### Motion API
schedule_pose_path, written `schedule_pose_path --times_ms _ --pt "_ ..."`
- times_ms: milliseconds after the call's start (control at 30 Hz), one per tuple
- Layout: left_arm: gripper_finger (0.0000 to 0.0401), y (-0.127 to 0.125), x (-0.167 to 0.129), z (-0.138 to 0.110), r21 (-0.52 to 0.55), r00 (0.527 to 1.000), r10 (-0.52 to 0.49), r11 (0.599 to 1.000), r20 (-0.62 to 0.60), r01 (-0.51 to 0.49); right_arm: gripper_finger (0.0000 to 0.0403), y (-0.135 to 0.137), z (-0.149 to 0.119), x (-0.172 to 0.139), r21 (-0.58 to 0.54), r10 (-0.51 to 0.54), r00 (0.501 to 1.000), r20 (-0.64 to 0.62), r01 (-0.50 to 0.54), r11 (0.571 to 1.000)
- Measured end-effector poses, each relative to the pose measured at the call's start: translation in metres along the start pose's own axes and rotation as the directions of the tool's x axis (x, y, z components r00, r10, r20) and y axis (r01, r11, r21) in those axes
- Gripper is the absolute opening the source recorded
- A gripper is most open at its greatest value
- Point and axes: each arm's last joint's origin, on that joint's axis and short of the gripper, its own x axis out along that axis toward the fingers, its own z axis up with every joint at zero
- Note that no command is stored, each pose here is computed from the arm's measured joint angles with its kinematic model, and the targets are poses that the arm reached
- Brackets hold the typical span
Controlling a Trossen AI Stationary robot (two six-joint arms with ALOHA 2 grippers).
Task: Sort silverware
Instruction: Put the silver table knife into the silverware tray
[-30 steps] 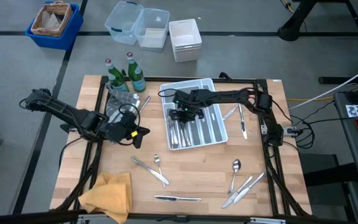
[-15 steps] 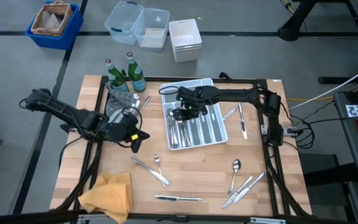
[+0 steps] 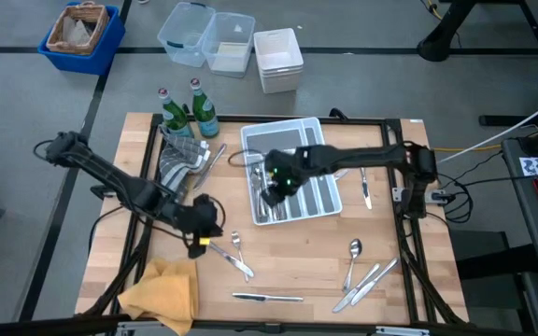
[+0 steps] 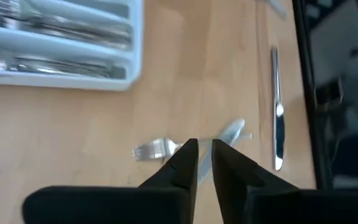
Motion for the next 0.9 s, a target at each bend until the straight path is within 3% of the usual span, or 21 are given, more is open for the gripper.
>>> schedule_pose_path --times_ms 300,533,900 --pt "0.01 -0.01 0.031 -0.013 0.188 0.991 0.011 0.982 -0.131 0.014 0.012 0.046 -0.057 0.014 -0.128 0.0 0.999 -0.05 -0.007 0.992" --pt "0.0096 -0.015 0.054 -0.02 0.336 0.976 -0.027 0.937 -0.215 0.1 0.012 0.071 -0.088 0.005 -0.112 0.018 0.999 0.032 -0.015 0.994" --pt "0.0101 -0.016 0.091 -0.04 0.416 0.932 -0.002 0.895 -0.361 0.163 0.012 0.099 -0.115 -0.025 -0.109 0.147 0.975 0.168 -0.129 0.986"
